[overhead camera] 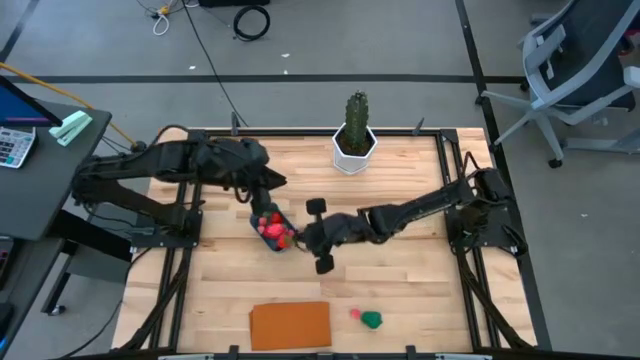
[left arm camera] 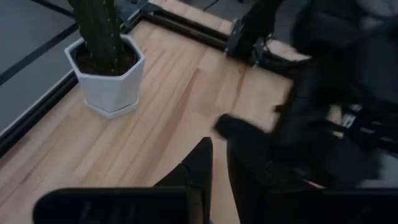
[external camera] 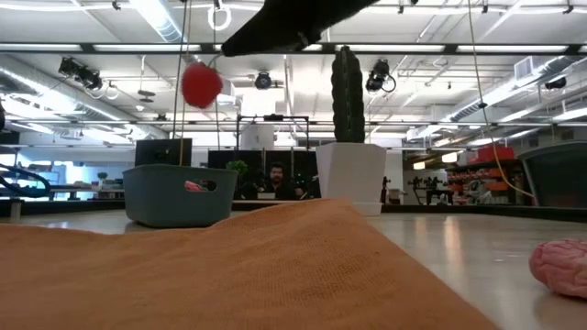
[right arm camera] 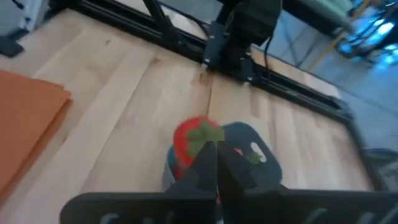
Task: Pick and placing Produce into tupperware
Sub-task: Put the strawberry into the blue bin
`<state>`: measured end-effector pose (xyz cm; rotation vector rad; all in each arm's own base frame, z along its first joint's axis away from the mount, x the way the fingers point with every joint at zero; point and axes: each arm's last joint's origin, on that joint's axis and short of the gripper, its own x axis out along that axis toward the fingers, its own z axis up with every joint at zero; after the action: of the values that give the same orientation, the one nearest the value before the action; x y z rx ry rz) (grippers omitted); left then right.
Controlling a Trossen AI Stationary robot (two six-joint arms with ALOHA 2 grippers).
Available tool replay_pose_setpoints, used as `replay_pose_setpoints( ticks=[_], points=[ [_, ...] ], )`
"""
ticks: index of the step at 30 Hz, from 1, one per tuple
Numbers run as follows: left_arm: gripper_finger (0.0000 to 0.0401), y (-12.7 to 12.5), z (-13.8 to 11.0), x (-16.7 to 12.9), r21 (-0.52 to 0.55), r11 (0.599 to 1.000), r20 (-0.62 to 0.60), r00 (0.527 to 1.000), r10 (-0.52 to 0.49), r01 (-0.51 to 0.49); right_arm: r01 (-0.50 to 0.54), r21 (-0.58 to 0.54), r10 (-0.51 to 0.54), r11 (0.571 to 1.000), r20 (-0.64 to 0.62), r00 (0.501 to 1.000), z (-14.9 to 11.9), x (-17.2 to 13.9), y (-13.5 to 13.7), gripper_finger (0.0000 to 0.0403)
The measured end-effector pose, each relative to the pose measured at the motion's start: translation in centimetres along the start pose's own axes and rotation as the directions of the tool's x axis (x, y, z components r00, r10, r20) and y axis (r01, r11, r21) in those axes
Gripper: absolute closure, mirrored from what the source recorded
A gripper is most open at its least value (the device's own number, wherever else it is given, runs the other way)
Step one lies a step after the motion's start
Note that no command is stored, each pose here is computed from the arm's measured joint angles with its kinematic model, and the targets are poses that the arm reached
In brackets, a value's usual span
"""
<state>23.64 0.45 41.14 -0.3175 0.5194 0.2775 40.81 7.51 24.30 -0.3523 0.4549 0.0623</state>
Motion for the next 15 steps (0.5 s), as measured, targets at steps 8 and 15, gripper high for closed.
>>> replay_pose_setpoints(
  ticks=[8, 15],
  points=[
    [0.0350, 0.1, 0.1, -1.0, -0.003, 1.000, 0.024, 1.000, -0.010, 0.010, -0.046, 0.029, 0.046, 0.999, 0.008, 0.999, -1.5, 1.2, -1.8, 0.0403],
    [0.0354, 0.2, 0.0, -1.0, -0.001, 1.000, 0.020, 1.000, -0.008, 0.008, -0.093, 0.020, 0.093, 0.995, -0.002, 0.996, -3.4, 3.4, -1.5, 0.0403]
  ],
)
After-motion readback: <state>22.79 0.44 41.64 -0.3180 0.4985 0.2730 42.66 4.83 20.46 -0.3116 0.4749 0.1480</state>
